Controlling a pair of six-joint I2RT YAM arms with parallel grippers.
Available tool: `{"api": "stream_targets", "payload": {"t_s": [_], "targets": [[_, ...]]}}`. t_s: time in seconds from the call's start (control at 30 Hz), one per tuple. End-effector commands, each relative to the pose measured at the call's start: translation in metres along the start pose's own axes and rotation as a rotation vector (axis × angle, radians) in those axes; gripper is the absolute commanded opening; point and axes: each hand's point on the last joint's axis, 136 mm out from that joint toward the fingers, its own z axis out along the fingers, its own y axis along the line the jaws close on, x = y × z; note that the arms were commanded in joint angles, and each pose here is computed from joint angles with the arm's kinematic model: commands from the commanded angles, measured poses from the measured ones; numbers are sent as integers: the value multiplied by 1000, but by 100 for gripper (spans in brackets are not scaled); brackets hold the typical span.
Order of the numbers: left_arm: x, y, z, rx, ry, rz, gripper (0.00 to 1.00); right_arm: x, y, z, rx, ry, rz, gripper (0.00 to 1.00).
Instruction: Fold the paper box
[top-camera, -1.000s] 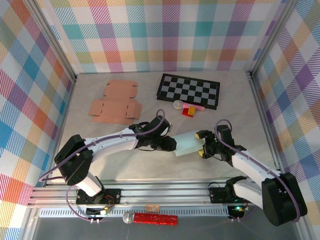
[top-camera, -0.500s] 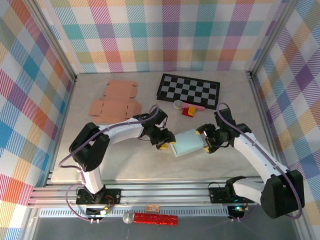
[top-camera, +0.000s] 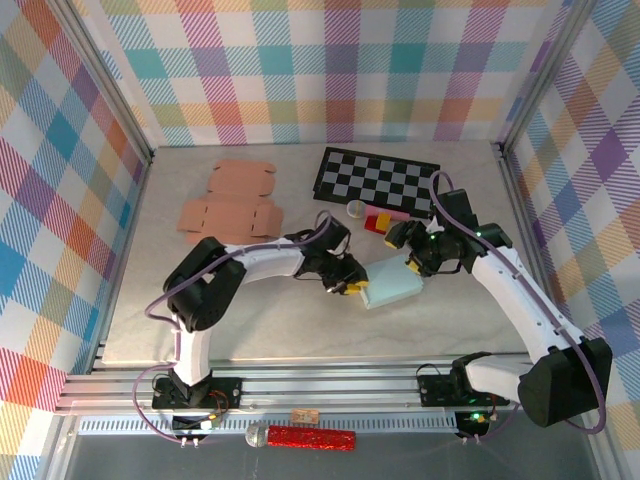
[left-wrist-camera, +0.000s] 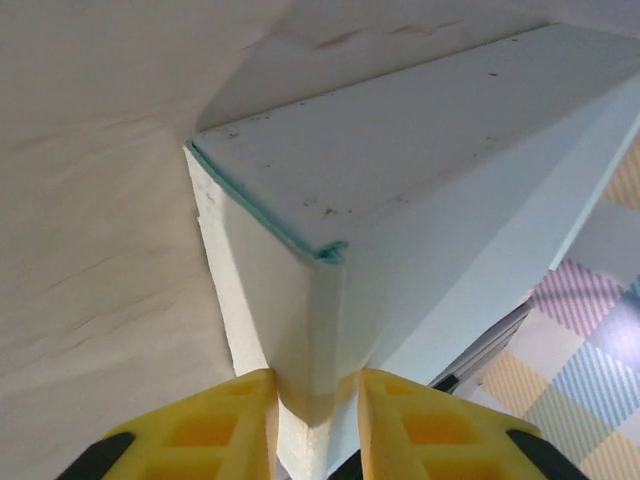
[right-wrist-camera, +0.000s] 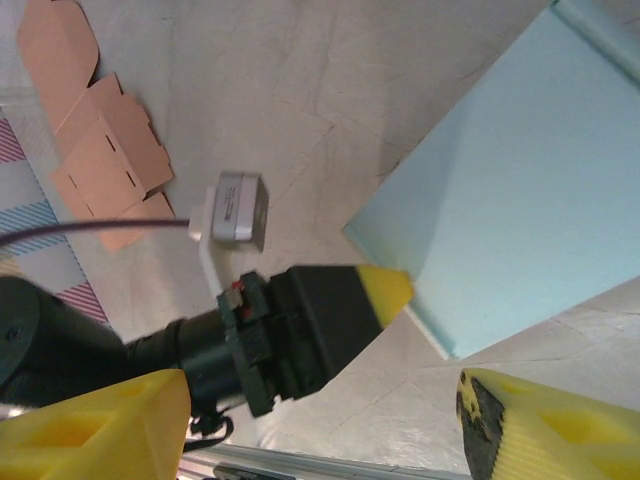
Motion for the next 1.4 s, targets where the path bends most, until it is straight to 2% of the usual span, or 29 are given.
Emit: {"api": "stream_targets", "payload": {"t_s": [0.0,0.2,0.33,0.47,0.53,0.63,0.83,0.93,1.17,1.37], "targets": [[-10,-15,20,12,-4,7,22,2,-4,-10,22,5,-32,71],[-18,-49,62,59,44,54,20,-3,-2,-24,3,-29,-34,71],[-24,-65,80,91,48,79,23,-6,3,-31,-12,-41,-54,71],[-27,-79,71,122,23,105,33,-8,6,-36,-21,-49,-69,71],[-24,-82,58,122,7,122,40,-9,7,-38,-23,-57,-75,72],[-24,-75,32,105,-27,125,43,-13,9,-37,-30,-64,-74,72],[-36,-41,-36,59,-126,87,41,-22,19,-30,-55,-65,-78,70],[-57,-6,-80,-11,-199,29,38,-26,28,-29,-62,-63,-109,67],[-144,106,-187,-155,-414,-213,32,-17,76,-14,-86,-2,-283,66],[-205,170,-233,-197,-539,-359,29,17,120,12,-143,127,-382,65]]}}
